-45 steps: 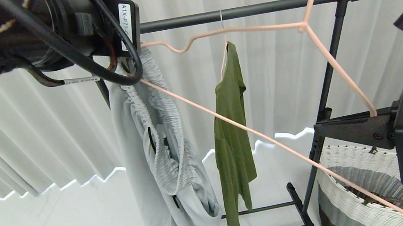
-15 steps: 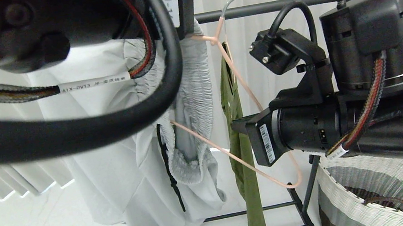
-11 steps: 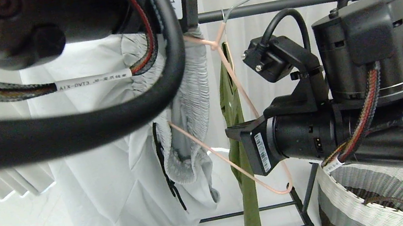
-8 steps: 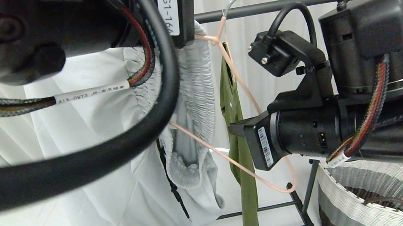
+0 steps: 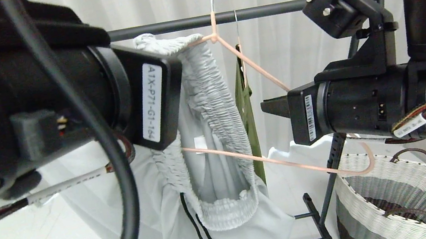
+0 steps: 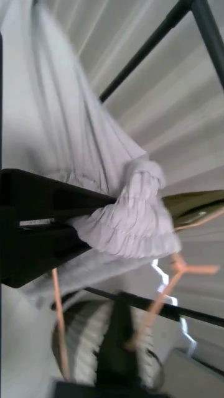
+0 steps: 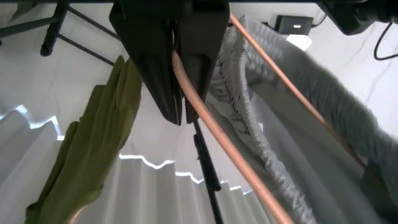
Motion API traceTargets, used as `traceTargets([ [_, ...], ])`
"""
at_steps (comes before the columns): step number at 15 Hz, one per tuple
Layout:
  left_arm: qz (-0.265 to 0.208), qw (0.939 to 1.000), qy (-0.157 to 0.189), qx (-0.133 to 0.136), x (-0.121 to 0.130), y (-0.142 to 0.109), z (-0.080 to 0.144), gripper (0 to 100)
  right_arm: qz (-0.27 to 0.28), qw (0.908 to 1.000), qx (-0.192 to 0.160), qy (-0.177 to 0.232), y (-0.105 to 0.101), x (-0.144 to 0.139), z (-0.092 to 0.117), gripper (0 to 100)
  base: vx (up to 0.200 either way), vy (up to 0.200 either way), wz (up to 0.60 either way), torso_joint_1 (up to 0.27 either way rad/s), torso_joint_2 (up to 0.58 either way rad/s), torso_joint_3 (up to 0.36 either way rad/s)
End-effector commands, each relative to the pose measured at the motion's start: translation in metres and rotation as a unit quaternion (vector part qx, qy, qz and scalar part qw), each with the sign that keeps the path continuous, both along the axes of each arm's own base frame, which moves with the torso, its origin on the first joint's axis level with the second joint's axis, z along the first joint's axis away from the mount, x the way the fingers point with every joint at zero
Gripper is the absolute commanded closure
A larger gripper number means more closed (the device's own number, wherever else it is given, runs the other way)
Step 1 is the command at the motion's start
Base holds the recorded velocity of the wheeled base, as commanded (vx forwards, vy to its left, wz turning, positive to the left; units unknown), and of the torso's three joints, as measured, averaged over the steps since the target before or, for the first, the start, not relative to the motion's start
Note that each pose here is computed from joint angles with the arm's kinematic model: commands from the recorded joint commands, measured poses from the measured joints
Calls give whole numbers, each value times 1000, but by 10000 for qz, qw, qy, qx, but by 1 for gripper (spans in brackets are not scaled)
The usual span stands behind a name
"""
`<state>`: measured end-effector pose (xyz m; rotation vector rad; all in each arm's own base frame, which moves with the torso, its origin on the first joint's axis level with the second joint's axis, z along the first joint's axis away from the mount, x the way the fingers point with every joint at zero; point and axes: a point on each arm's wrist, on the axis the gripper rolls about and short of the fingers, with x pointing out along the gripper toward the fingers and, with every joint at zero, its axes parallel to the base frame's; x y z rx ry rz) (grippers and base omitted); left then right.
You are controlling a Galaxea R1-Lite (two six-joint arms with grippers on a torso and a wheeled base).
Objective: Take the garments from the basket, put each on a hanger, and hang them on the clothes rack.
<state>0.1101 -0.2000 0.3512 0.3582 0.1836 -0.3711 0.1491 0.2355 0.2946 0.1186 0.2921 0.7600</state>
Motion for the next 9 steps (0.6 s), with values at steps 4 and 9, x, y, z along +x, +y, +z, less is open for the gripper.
traceTargets([
  [4,-7,10000,15,69,-5,10,-5,100,-269,9989,288,-246,-2,-2,9,100,0,0,0,0,0,0],
  [9,-5,9999,43,118,-2,4,-11,100,-298,9964,635,-480,4,-12,17,100,0,0,0,0,0,0],
])
